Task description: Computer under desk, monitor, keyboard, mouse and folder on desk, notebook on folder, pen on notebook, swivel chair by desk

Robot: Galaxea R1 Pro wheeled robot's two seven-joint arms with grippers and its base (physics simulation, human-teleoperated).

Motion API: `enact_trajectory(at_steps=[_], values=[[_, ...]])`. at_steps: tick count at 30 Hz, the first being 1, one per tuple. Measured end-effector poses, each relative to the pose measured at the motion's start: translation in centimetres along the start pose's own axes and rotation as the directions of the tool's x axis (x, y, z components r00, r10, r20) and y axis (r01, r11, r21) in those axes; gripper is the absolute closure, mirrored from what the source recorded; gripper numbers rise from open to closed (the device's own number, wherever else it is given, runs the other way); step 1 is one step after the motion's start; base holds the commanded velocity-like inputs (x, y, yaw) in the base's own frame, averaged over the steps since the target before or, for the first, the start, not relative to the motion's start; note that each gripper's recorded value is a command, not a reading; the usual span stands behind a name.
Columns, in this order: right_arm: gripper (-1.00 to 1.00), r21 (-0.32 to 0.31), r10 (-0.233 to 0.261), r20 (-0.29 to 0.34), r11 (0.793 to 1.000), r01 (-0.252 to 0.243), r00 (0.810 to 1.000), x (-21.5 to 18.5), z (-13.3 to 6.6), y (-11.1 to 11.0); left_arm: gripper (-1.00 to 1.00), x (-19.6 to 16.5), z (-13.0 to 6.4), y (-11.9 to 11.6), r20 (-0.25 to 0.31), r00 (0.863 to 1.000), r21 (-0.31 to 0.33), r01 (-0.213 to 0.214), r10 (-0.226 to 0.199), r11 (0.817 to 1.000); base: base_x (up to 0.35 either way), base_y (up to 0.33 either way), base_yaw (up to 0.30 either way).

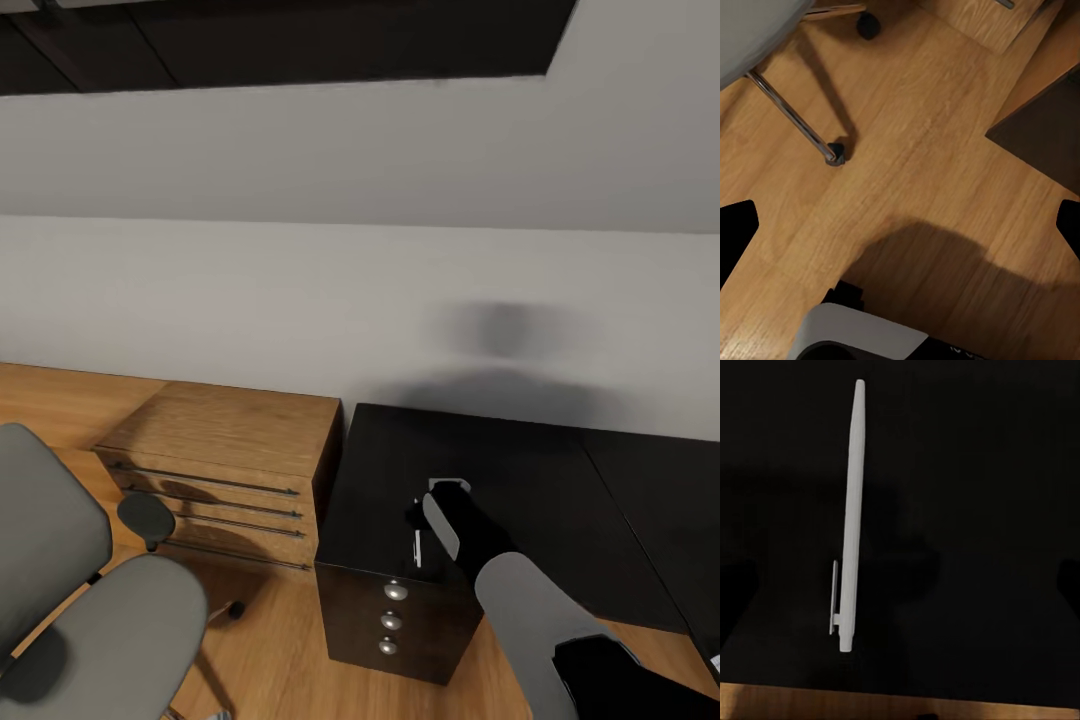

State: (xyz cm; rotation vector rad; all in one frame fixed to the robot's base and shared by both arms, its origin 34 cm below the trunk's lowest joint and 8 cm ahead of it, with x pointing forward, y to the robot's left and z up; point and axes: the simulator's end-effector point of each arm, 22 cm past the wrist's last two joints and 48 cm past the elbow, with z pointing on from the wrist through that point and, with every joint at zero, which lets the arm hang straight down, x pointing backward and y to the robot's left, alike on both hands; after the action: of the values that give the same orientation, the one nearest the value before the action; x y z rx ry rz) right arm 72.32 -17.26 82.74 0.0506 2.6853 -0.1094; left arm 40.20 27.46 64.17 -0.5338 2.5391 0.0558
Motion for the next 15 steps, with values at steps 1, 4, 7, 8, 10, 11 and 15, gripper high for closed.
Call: enact_trajectory(at_steps=[1, 4, 7, 8, 10, 11, 15], values=[[-1.0, 0.0, -0.001, -0.002, 1.0, 0.001, 1.0, 0.0, 0.0, 0.0, -1.0, 0.0, 0.0, 0.0, 0.0, 1.0, 0.0, 0.0, 0.0, 1.0, 0.0, 0.0, 0.0], [-1.0, -0.014, 0.004, -0.029, 1.0, -0.004, 1.0, 0.9, 0.2, 0.3, -1.0, 0.1, -0.1, -0.7, 0.002, 1.0, 0.008, 0.007, -0.007, 1.0, 0.0, 0.0, 0.0], [-1.0, -0.025, -0.005, -0.062, 1.0, 0.003, 0.998, 2.0, 0.3, 1.1, -1.0, 0.1, -0.1, -0.9, 0.001, 1.0, 0.009, 0.009, -0.009, 1.0, 0.0, 0.0, 0.0], [-1.0, -0.027, -0.005, -0.065, 1.0, 0.004, 0.998, 2.2, 0.4, 1.2, -1.0, 0.1, -0.1, -0.9, 0.0, 1.0, 0.009, 0.009, -0.009, 1.0, 0.0, 0.0, 0.0], [-1.0, -0.028, -0.007, -0.071, 1.0, 0.005, 0.997, 2.5, 0.5, 1.4, -1.0, 0.2, -0.1, -1.0, -0.001, 1.0, 0.01, 0.011, -0.011, 1.0, 0.0, 0.0, 0.0], [-1.0, -0.028, -0.007, -0.075, 1.0, 0.005, 0.997, 2.7, 0.6, 1.4, -1.0, 0.2, -0.1, -1.0, -0.001, 1.0, 0.01, 0.011, -0.011, 1.0, 0.0, 0.0, 0.0], [-1.0, -0.038, 0.006, -0.097, 0.999, -0.01, 0.995, 3.7, 0.9, 1.7, -1.0, 0.3, -0.1, -1.0, -0.002, 1.0, 0.01, 0.01, -0.01, 1.0, 0.0, 0.0, 0.0]])
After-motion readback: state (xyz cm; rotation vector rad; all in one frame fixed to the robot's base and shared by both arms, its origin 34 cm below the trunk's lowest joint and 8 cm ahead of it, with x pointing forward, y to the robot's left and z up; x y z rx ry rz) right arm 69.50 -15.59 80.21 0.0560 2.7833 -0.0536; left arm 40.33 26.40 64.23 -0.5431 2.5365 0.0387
